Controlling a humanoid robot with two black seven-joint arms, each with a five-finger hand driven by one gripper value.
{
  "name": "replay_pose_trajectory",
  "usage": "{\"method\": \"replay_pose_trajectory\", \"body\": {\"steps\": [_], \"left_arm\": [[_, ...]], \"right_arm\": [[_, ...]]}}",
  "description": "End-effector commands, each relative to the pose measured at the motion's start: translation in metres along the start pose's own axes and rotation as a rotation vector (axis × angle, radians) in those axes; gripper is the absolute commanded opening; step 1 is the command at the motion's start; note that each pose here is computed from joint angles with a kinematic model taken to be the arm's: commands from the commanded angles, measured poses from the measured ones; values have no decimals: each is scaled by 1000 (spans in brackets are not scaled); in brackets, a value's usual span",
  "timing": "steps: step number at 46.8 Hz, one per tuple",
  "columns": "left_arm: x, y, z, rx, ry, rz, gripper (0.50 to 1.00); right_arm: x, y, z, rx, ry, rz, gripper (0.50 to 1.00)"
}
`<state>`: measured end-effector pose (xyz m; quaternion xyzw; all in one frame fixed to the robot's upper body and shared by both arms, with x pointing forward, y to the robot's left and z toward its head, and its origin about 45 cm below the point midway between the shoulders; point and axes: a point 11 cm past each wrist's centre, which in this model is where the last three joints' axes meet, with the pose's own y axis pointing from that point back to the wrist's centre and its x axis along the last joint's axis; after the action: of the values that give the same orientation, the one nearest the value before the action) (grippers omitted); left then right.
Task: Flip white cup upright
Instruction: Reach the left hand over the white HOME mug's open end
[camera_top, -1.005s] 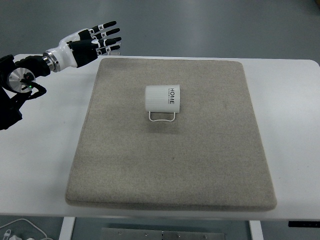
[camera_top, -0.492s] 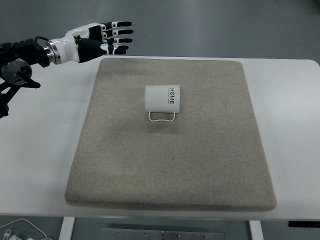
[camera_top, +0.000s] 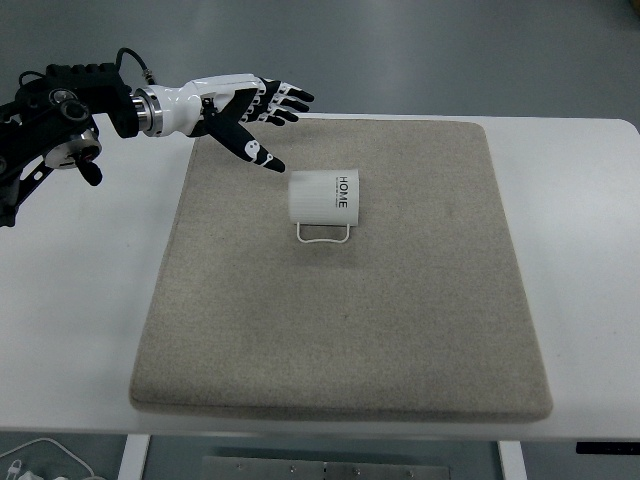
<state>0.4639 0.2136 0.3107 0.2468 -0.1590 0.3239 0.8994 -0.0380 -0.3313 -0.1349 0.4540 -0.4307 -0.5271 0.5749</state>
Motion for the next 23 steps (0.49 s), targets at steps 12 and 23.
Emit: {"method": "replay_pose_trajectory", "body": {"steps": [12,23], "left_arm": [[-5,-7,3,74,-267,7,992],[-14,-11,3,108,-377,-27,990]], "right_arm": [[0,0,0,0,0,0,930],[0,0,0,0,0,0,930]]}}
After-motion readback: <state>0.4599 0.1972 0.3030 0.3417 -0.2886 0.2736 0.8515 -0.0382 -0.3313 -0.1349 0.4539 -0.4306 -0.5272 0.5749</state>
